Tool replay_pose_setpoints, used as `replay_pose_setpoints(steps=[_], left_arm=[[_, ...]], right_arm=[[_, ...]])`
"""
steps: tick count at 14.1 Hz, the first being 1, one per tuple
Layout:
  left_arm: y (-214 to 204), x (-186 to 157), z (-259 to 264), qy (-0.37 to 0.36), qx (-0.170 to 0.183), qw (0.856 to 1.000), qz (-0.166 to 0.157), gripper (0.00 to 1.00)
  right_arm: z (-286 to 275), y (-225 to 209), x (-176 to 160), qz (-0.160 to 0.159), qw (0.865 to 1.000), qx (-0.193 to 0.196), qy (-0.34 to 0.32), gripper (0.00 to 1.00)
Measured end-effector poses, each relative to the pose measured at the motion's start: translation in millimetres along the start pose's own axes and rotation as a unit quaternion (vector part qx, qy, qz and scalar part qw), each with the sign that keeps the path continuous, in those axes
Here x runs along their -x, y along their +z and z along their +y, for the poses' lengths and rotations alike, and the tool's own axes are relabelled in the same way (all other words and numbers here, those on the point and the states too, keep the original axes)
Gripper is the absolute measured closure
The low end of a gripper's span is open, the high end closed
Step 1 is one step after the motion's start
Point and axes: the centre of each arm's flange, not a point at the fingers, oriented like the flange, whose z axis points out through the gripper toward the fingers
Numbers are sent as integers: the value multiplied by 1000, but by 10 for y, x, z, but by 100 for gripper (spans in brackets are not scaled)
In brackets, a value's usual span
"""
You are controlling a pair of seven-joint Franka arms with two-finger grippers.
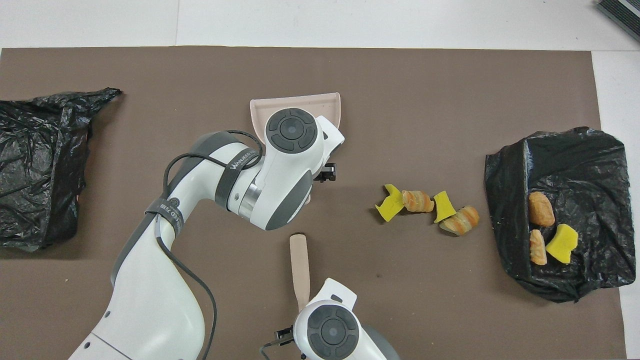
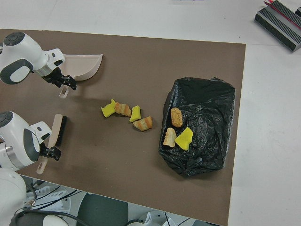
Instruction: Sweep and dump trash in bin
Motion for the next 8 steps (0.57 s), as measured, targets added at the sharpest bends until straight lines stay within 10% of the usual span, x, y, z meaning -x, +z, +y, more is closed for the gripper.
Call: replay_pose_setpoints(steps=[4, 6, 8], left_arm=[[-44, -51, -65, -5, -1, 1000, 3, 67], [-117, -114, -167, -12, 0, 1000, 6, 68], [-279, -197, -342, -1, 1, 1000, 10, 68]], right_arm=[[3, -8, -10, 2, 1000, -1, 10, 52], [-6, -26, -21, 4, 1000, -3, 18, 74], [-17, -70, -55, 7, 1000, -7, 24, 74]])
